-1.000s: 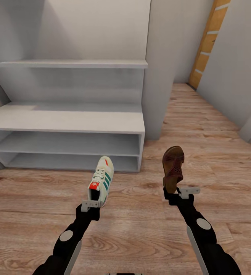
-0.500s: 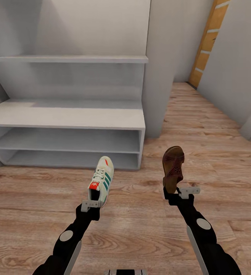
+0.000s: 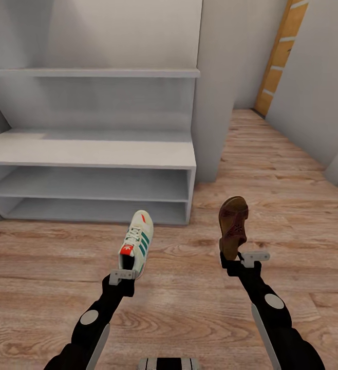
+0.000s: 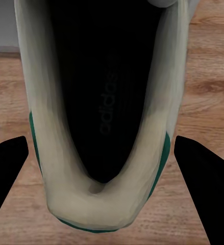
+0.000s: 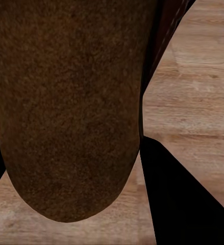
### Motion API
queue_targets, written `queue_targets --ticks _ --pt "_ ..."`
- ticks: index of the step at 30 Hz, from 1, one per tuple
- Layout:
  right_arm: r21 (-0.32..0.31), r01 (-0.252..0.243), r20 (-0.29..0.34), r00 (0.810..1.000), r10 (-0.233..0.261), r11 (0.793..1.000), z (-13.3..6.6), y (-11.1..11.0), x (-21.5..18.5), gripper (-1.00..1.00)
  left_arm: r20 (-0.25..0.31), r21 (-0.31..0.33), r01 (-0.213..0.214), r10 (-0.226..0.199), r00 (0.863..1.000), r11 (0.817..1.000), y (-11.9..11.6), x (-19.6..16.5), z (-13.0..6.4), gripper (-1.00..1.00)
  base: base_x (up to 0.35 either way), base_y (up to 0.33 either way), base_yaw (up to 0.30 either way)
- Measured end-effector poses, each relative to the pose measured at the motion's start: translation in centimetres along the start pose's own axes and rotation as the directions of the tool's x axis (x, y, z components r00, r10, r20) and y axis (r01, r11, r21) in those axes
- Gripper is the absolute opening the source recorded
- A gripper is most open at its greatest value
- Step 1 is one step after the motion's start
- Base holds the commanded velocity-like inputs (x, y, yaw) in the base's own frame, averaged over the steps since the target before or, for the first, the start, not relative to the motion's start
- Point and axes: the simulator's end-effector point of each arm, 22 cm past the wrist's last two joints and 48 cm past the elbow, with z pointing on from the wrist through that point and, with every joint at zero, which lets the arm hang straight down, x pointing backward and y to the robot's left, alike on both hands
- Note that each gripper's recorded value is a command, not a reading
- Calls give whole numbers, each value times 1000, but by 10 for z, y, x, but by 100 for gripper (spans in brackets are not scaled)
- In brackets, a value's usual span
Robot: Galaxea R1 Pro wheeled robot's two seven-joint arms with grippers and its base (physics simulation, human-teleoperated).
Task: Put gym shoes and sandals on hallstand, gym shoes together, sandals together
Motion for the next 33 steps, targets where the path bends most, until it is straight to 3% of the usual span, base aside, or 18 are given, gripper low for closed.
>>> queue_targets --ticks 19,33 --pt "-2 1 -61 998 -1 1000 13 1 44 -100 -60 0 8 -8 998 1000 2 41 15 -100 0 0 0" --pt "0 1 -59 998 -1 1000 13 0 43 -100 -57 -4 5 -6 998 1000 3 41 16 -100 0 0 0"
